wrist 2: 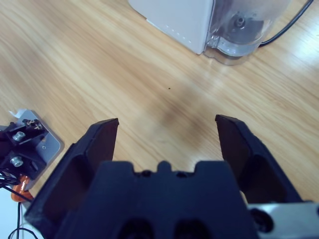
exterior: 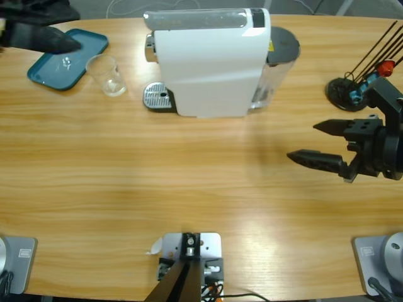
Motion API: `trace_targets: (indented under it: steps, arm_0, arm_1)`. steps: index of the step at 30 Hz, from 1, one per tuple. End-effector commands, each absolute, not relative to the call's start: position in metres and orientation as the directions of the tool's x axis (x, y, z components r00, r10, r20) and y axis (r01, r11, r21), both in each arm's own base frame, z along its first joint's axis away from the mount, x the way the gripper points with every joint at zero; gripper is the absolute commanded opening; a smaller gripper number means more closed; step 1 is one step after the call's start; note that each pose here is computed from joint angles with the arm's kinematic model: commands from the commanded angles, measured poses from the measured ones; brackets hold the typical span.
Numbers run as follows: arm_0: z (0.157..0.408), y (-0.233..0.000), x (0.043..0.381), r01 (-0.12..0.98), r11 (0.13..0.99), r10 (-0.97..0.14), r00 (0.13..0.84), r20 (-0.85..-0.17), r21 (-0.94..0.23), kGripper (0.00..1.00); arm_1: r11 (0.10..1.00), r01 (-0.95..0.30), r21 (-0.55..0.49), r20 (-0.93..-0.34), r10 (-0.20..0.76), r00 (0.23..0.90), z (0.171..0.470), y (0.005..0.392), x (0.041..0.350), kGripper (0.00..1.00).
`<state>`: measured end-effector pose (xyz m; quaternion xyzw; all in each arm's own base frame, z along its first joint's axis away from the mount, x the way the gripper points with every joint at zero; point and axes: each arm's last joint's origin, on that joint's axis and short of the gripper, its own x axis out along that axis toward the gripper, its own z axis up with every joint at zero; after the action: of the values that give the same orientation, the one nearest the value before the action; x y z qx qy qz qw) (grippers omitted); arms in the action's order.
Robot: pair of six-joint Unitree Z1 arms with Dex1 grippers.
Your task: Pour coffee
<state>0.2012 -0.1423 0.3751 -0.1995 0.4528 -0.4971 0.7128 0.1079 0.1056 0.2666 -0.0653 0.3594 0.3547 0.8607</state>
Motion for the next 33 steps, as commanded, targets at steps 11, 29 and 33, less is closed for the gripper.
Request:
trace_targets:
  steps: [11, 29, 33]
  arm_0:
    - [0.309, -0.149, 0.275, 0.222, 0.306, -0.951, 0.113, -0.287, -0.926, 0.734]
    - [0.263, -0.163, 0.323, 0.188, 0.233, -0.972, 0.084, -0.220, -0.954, 0.734]
    - [0.262, -0.164, 0.326, 0.188, 0.230, -0.972, 0.084, -0.217, -0.955, 0.734]
  arm_1:
    - [0.748, -0.649, 0.139, -0.663, 0.557, 0.500, 0.265, 0.102, 0.103, 0.839]
    - [0.746, -0.651, 0.140, -0.669, 0.556, 0.493, 0.264, 0.103, 0.105, 0.839]
    - [0.745, -0.652, 0.141, -0.668, 0.558, 0.493, 0.264, 0.104, 0.105, 0.839]
